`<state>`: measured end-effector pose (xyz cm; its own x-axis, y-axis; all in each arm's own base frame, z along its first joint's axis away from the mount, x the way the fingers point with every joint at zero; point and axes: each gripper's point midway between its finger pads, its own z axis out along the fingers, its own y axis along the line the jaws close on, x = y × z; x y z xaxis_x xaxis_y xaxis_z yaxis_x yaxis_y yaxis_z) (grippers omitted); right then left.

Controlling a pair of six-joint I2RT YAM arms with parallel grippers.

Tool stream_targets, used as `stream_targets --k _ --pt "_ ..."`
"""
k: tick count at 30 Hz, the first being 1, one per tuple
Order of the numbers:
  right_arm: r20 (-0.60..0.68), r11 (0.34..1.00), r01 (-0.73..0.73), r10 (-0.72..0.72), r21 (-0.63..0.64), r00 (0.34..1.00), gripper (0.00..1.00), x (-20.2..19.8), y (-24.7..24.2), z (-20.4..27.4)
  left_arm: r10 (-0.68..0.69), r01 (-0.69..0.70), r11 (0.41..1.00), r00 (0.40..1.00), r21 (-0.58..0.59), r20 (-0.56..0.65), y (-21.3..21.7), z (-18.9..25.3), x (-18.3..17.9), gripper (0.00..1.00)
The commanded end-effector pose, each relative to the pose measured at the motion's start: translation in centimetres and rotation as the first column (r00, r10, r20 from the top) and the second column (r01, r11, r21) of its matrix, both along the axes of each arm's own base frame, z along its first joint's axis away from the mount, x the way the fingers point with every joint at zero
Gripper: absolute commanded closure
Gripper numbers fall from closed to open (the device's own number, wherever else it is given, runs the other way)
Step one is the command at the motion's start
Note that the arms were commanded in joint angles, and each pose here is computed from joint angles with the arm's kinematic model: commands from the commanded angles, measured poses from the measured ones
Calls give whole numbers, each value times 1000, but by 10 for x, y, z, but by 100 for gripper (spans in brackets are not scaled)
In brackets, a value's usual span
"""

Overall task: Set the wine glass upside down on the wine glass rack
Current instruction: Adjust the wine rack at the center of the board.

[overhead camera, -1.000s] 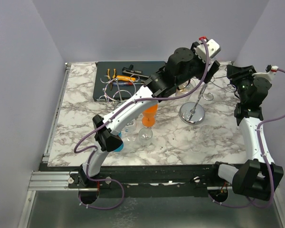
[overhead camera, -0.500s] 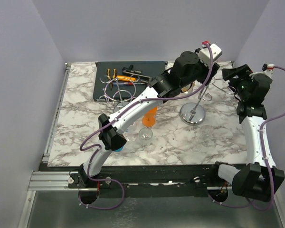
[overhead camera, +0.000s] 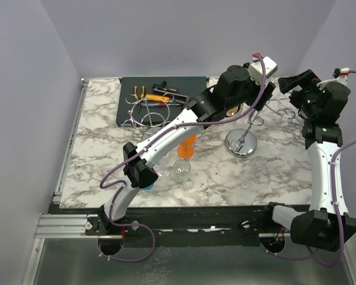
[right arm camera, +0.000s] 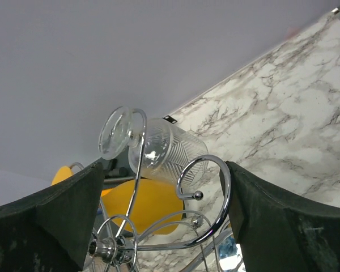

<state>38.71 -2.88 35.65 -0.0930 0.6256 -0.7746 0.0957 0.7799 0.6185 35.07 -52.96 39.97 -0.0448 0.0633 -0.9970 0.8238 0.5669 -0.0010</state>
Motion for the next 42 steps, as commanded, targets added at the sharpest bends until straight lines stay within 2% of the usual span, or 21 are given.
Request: stream_targets --k 1,6,12,15,19,23,26,32,34,37,42 --pt "-20 999 -41 41 -18 999 10 -1 5 8 -27 27 1000 999 5 -16 -6 -5 -6 32" --pt "-84 999 -26 24 -22 996 10 -12 3 3 -31 31 999 999 16 -19 -8 -11 -6 42" --pt "-158 999 16 -22 -36 987 9 -35 -1 -2 -72 73 997 996 20 -43 -14 -19 -12 60" --pt "-160 999 25 -32 -47 987 6 -46 0 2 -76 77 997 996 18 -50 -16 -22 -12 58" --pt "-162 999 5 -11 -34 987 5 -55 6 3 -71 72 997 996 20 -52 -17 -24 -12 45" --pt "-168 1000 -23 23 1 985 6 -62 15 -2 -51 52 998 998 36 -42 -18 -30 -6 43" --pt "-179 998 -42 52 56 983 14 -68 23 -11 -41 43 998 999 40 -34 -18 -31 -2 51" --pt "-177 991 -71 91 114 980 28 -75 34 -20 -67 66 997 998 40 17 -22 -25 -3 83" --pt "-178 989 -77 100 127 979 31 -75 36 -21 -68 67 997 997 44 31 -23 -24 -2 90" --pt "-163 985 -84 109 149 981 40 -74 39 -23 -66 64 997 997 41 49 -22 -20 -1 94" --pt "-124 973 -112 138 201 983 66 -66 45 -29 -62 59 998 994 31 95 -22 -10 1 97"
